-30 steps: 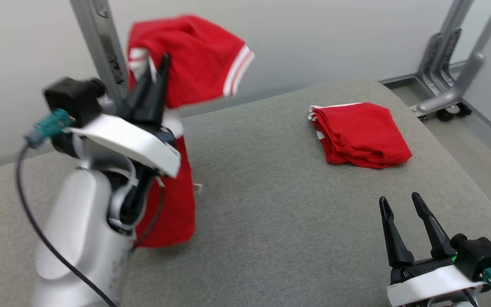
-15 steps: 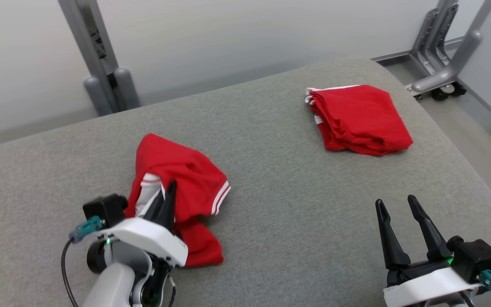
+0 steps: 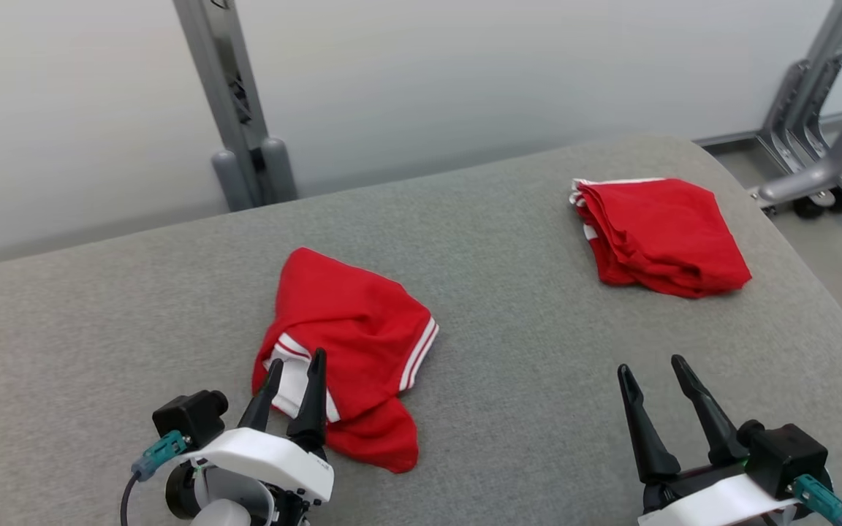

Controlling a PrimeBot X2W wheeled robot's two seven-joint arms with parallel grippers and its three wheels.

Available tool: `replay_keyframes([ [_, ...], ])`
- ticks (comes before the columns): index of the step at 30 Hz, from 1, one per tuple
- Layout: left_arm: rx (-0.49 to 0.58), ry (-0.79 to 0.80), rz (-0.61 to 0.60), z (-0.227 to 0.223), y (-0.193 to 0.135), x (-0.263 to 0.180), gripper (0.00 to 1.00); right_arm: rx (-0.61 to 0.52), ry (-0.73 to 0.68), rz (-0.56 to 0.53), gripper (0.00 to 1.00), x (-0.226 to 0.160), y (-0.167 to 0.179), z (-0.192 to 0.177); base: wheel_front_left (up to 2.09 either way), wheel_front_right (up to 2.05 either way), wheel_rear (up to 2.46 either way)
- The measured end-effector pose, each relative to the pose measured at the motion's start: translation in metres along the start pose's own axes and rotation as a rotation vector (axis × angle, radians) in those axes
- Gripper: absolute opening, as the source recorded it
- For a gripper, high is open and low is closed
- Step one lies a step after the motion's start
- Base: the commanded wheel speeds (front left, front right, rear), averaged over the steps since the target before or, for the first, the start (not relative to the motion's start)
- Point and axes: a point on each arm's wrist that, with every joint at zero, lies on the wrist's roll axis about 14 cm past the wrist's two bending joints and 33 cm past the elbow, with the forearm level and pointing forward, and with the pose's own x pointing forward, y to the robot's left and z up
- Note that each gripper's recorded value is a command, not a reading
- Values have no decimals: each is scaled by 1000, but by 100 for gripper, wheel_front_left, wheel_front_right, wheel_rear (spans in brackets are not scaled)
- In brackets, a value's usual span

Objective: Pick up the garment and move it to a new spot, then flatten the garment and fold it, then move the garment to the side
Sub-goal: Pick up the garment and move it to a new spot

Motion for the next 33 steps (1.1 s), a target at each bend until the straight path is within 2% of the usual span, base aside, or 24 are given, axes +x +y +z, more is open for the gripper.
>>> replay_keyframes([
  [3, 36, -59, 6, 15, 1, -7, 100, 8, -7, 27, 100, 2, 8, 1, 0, 0, 0],
  [5, 108, -113, 27, 31, 8, -17, 100, 15, -5, 57, 100, 2, 18, 0, 0, 0, 0],
  [12, 201, -314, 161, 82, 31, -66, 100, 22, 21, 134, 100, 2, 42, -9, 0, 0, 0],
  [18, 336, -406, 286, 99, 50, -115, 100, -5, 16, 165, 100, 2, 49, -8, 0, 0, 0],
  [24, 484, -457, 325, 105, 49, -150, 100, 5, -26, 197, 100, -3, 60, 4, 0, 0, 0],
  [28, 578, -442, 304, 96, 41, -160, 100, 19, -7, 201, 100, -12, 61, -2, 0, 0, 0],
  [33, 574, -418, 327, 84, 45, -167, 100, 22, 8, 204, 100, -17, 62, -7, 0, 0, 0],
])
